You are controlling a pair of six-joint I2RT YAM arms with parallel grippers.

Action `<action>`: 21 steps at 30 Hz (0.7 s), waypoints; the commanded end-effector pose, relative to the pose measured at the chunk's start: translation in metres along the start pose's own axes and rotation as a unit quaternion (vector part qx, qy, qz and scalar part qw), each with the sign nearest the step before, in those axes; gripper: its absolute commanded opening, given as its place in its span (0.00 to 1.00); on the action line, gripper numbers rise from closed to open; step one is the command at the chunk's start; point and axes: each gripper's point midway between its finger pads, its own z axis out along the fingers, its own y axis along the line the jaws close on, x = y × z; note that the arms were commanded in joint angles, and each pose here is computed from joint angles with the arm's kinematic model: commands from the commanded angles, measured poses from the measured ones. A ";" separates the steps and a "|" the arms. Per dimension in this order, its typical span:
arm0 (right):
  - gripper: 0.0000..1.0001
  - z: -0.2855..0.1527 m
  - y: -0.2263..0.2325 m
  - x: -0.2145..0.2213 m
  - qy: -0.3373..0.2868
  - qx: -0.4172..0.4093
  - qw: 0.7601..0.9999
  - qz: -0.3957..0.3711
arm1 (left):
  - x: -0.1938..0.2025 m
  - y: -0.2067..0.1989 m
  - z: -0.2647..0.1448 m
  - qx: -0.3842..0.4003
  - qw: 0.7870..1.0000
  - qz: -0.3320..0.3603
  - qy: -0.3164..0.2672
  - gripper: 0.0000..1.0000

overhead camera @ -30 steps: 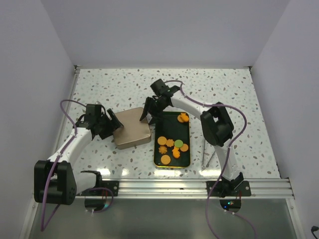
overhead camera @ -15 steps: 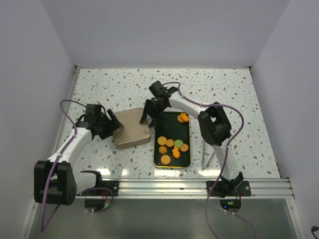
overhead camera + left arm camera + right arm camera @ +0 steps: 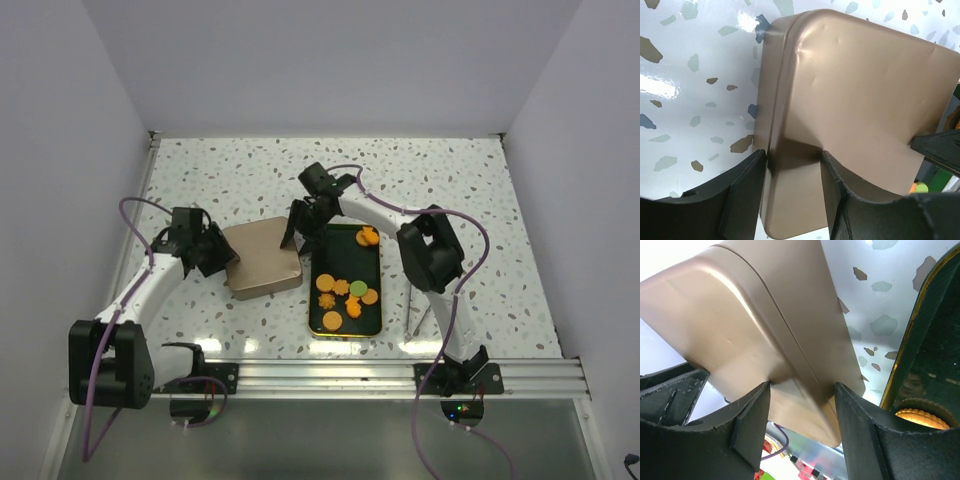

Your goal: Pack the cookies

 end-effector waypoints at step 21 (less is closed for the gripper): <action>0.58 -0.052 0.022 -0.028 -0.046 -0.031 0.998 -0.039 | -0.058 -0.001 -0.026 -0.039 0.997 0.018 -0.060 0.63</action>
